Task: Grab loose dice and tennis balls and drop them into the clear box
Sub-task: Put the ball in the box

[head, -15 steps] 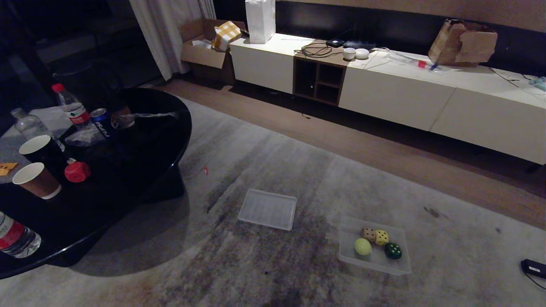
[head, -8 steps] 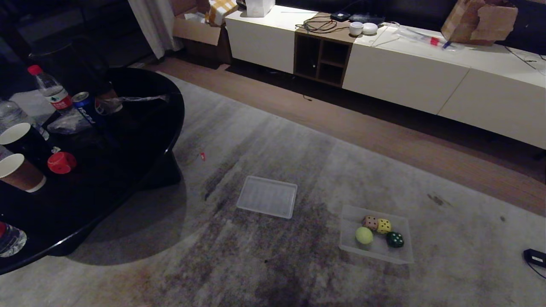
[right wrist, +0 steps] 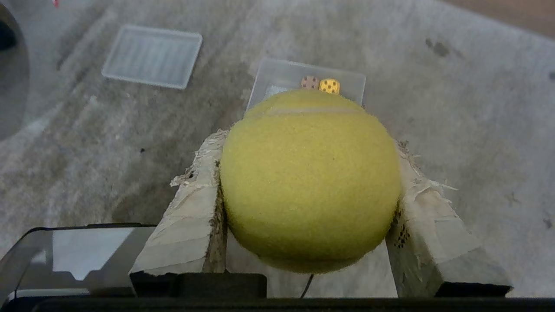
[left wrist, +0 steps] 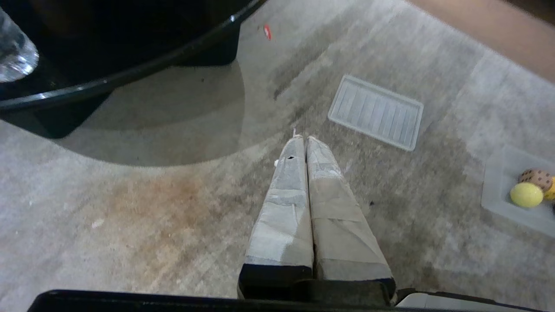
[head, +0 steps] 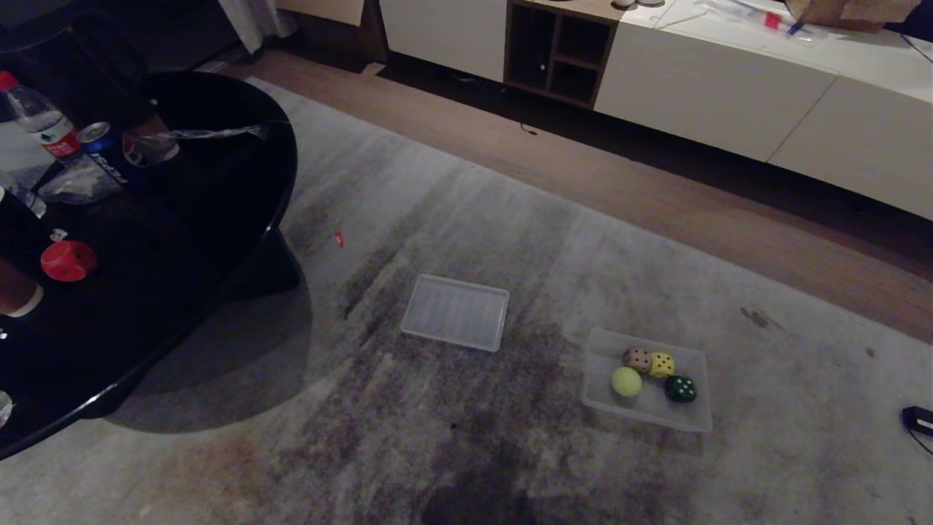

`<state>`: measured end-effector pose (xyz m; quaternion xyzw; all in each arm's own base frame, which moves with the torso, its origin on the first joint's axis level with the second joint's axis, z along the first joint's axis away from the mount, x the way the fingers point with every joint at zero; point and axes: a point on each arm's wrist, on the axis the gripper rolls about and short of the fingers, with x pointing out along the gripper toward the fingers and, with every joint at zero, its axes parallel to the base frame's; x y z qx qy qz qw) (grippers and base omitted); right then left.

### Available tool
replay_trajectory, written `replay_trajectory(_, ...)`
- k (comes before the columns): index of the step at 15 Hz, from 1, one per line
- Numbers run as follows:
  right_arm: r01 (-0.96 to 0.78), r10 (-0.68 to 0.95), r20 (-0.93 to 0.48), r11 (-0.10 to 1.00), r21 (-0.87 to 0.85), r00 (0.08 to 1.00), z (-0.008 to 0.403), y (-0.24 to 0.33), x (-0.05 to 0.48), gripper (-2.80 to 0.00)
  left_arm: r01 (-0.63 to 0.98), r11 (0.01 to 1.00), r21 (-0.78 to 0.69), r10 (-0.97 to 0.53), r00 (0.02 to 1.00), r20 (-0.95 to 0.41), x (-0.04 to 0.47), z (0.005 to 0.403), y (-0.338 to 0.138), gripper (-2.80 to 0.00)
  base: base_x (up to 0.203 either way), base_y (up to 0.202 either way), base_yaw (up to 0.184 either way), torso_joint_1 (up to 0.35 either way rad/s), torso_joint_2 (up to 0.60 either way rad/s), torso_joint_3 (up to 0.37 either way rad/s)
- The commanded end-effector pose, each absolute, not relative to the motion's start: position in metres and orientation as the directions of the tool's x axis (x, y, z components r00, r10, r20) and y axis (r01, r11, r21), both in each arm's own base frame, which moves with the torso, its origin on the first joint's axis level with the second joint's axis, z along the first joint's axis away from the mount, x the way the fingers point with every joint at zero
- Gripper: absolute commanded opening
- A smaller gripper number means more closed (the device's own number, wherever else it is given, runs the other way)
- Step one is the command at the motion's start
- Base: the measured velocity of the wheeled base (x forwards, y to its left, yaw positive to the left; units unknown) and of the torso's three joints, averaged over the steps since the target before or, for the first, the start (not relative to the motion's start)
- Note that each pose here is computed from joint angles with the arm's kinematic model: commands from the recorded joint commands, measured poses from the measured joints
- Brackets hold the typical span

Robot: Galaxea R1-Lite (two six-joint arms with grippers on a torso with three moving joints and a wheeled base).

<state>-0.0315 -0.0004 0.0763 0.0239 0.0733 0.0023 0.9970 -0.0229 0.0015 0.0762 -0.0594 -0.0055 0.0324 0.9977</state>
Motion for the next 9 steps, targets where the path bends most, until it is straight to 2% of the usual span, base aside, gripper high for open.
replay_trajectory(1, -0.002, 0.009, -0.148, 0.999, 0.048, 0.989, 0.0762, -0.0005, -0.0315, -2.8, -0.065, 0.991, -0.12, 0.066, 0.998, 0.005, -0.0226, 0.0759, 0.0015, -2.8, 0.0, 0.0, 0.0, 0.002, 0.0, -0.193)
replay_trajectory(9, -0.002, 0.009, -0.148, 0.999, 0.048, 0.989, 0.0762, -0.0005, -0.0315, -2.8, -0.065, 0.991, -0.12, 0.066, 0.998, 0.005, -0.0226, 0.0759, 0.0015, -2.8, 0.0, 0.0, 0.0, 0.002, 0.0, -0.195)
